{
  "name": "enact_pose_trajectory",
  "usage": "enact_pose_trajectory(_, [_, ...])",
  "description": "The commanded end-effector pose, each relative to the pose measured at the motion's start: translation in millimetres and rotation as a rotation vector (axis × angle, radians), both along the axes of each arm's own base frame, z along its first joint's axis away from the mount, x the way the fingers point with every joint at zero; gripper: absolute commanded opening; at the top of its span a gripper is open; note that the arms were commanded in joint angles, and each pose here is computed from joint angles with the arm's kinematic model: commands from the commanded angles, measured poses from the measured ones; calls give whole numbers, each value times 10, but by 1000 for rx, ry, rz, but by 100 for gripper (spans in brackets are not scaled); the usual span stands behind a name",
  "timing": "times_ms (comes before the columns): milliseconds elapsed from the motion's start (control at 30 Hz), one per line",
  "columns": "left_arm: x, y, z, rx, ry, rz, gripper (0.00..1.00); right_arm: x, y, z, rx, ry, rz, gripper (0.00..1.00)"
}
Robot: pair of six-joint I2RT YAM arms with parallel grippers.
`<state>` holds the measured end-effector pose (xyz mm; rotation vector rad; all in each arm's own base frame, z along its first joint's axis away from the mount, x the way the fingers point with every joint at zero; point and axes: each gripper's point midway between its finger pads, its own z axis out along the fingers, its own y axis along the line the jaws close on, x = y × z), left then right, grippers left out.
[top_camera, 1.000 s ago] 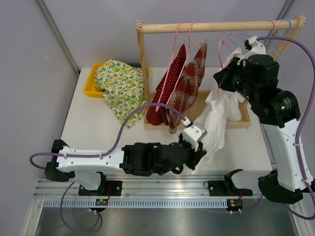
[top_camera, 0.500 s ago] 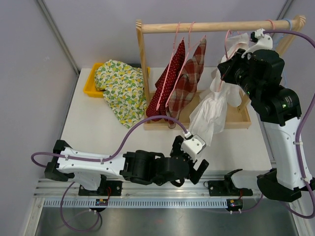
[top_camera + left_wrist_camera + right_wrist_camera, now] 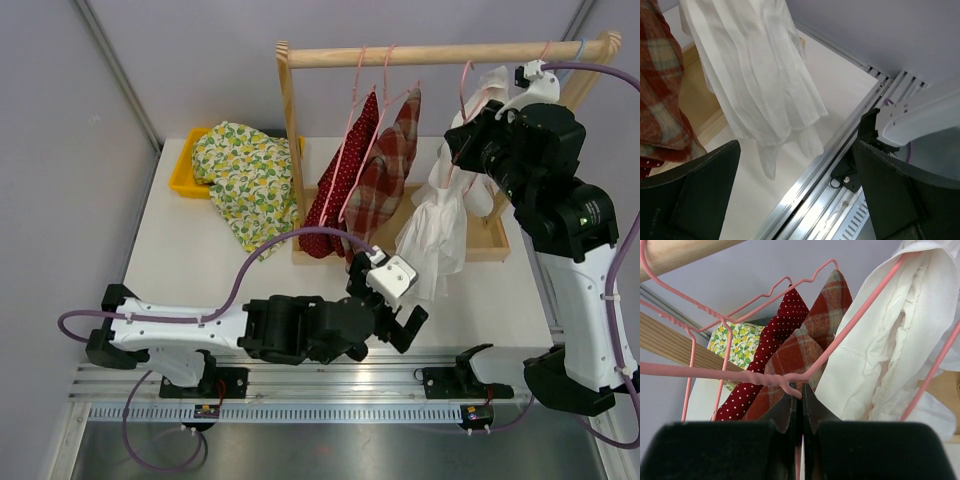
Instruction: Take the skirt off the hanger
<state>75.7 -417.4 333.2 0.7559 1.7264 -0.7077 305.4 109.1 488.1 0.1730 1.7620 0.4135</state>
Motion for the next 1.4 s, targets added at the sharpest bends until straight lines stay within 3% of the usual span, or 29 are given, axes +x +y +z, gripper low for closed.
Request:
enact_pose_trajectory(0, [168,-221,257,-131,-16,-19,99,-126,-60,440,62,-139,2,0])
enact_pose_trajectory(100, [306,-338,145,-134,-28,-5,98,-169,-89,469,58,-143,-2,0])
enact_pose_trajectory(167, [355,-409,105,-145,-23,-12,90,-213,-110,501,62,-150,-4,0])
enact_pose_trajectory(200, [445,-456,74,-156,-20,-3,65,-226,-121,518,65,-154,-7,0])
enact_pose_trajectory(333, [467,-565,21,-151,9,-19,17,-257,-177,538,59,-156,-28,0])
enact_pose_trajectory(400, [409,-569,-39,-135,38,-34,12,-252,-197,546,51,-156,-38,0])
enact_pose_trajectory(467, [315,-529,-104,-141,72,-53,0,-234,-221,553,43,-157,-53,0])
enact_pose_trajectory(600, [-116,-424,-280,-169,121,-106,0,-184,-245,583,47,-163,-78,0])
enact_pose_trajectory(800, [-707,-119,-803,-76,147,-71,0,-138,-267,686,50,-185,-99,0])
enact_pose_trajectory(967, [-938,124,-1021,-9,139,6,0,-102,-292,737,50,-201,-120,0])
enact_pose_trajectory(1200, [-1225,343,-1008,58,83,41,0,-6,-309,743,36,-205,-145,0])
enact_pose_trajectory(1333, [-1403,482,-743,10,87,91,0,114,-317,750,18,-208,-169,0])
enact_pose_trajectory(1367, [-1375,573,-764,53,37,107,0,141,-319,746,19,-208,-172,0])
